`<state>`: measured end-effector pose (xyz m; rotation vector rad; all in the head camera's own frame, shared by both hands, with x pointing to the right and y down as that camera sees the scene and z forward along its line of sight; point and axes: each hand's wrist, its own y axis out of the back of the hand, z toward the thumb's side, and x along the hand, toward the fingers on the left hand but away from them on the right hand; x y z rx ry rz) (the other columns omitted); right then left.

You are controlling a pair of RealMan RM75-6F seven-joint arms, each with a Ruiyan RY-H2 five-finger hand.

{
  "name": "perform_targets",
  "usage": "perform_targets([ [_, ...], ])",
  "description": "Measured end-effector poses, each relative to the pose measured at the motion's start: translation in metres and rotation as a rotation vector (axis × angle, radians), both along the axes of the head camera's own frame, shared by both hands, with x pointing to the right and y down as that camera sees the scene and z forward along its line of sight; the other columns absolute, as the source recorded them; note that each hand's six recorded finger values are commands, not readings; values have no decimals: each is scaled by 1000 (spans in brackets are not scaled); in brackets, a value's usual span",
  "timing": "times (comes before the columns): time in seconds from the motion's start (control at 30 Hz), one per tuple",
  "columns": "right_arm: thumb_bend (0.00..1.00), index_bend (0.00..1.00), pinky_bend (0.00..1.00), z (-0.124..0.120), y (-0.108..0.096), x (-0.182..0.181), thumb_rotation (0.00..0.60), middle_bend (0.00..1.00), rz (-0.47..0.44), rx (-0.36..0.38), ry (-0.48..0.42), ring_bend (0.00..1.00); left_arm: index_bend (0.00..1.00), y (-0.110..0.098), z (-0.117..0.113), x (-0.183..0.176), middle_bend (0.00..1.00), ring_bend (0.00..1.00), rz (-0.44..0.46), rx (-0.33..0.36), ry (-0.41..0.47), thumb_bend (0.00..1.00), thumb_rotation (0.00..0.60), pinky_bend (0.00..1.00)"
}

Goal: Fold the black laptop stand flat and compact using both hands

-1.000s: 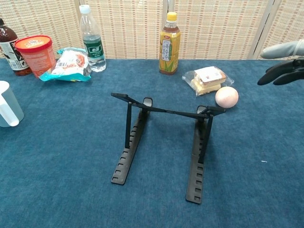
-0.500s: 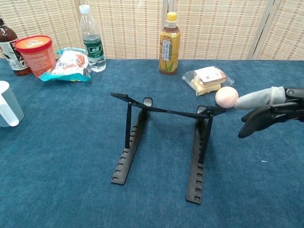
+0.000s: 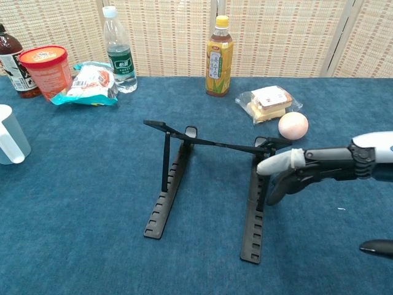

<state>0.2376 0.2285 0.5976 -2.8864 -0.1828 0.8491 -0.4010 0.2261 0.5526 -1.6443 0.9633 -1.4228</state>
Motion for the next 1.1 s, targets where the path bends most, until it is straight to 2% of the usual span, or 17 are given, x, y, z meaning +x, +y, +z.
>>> perform_targets([
  [0.27, 313, 34, 115, 23, -10, -21, 600, 203, -6, 18, 11, 57, 264, -1, 2, 4, 188, 109, 12, -2, 10, 273, 600, 6],
  [0.47, 312, 34, 116, 34, -21, -33, 600, 203, 3, 70, 17, 57, 264, 0, 1, 2, 188, 109, 8, -1, 12, 274, 600, 7],
  [0.67, 308, 34, 116, 40, -45, -40, 600, 187, 63, 140, 25, 57, 263, 2, 0, -1, 188, 109, -1, 1, 11, 273, 600, 7],
  [0.9, 304, 34, 116, 43, -86, -49, 600, 178, 163, 208, 25, 55, 263, 4, -2, -5, 188, 109, -10, 5, 9, 274, 600, 7],
  [1.1, 300, 31, 115, 51, -107, -58, 600, 174, 209, 224, 38, 44, 264, 7, -2, -9, 188, 109, -21, 3, 7, 274, 600, 8],
])
